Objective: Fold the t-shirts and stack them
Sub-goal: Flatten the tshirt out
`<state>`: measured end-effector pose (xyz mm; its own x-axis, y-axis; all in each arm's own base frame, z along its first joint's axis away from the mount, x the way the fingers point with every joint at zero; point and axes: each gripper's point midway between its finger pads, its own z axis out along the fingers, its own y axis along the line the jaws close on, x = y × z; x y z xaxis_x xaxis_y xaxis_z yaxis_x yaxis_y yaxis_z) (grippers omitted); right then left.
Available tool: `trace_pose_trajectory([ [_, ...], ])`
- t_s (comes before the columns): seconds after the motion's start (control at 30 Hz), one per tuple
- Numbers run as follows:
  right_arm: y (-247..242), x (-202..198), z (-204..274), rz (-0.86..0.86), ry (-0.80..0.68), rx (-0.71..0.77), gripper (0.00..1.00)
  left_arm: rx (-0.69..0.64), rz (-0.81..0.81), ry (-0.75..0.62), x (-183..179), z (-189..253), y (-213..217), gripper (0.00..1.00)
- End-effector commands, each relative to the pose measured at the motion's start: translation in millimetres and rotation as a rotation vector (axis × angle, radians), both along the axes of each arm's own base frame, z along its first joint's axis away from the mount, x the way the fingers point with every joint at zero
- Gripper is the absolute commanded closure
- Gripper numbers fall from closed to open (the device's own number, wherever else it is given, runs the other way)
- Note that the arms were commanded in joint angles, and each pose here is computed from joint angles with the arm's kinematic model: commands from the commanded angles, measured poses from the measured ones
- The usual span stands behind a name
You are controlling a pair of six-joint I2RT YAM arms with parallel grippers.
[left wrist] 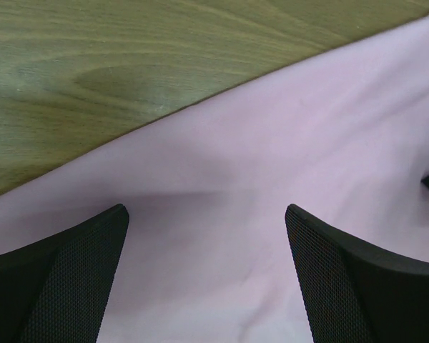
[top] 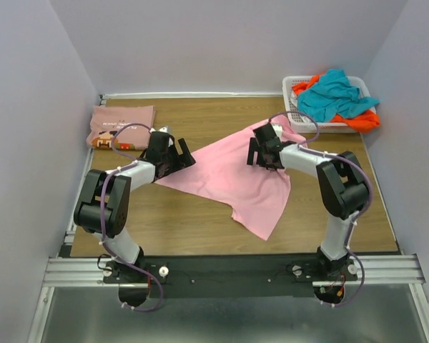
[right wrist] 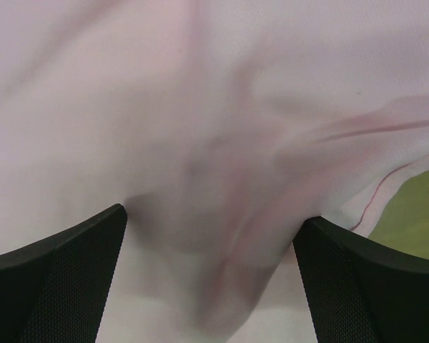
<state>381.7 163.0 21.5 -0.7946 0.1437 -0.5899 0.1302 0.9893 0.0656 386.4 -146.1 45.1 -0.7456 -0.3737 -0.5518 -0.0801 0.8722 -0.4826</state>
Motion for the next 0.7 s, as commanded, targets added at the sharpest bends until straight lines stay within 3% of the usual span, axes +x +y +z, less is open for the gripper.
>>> trace_pose_trajectory([
  [0.0,-7,27,-29,0.059,0.053,-0.101,0.0,-0.007,-0.05,0.064,-15,-18,-8,0.02],
  [0.2,-14,82,-22,0.093,0.004,-0.13,0.0,-0.029,-0.115,0.082,-43,-18,-32,0.02],
  [0.37,-5,101,24,0.134,-0.096,-0.112,0.0,-0.013,-0.061,0.027,-43,7,-23,0.02],
  [0.67,-7,47,100,0.133,-0.197,0.045,0.0,0.089,0.294,-0.005,-55,38,51,0.02],
])
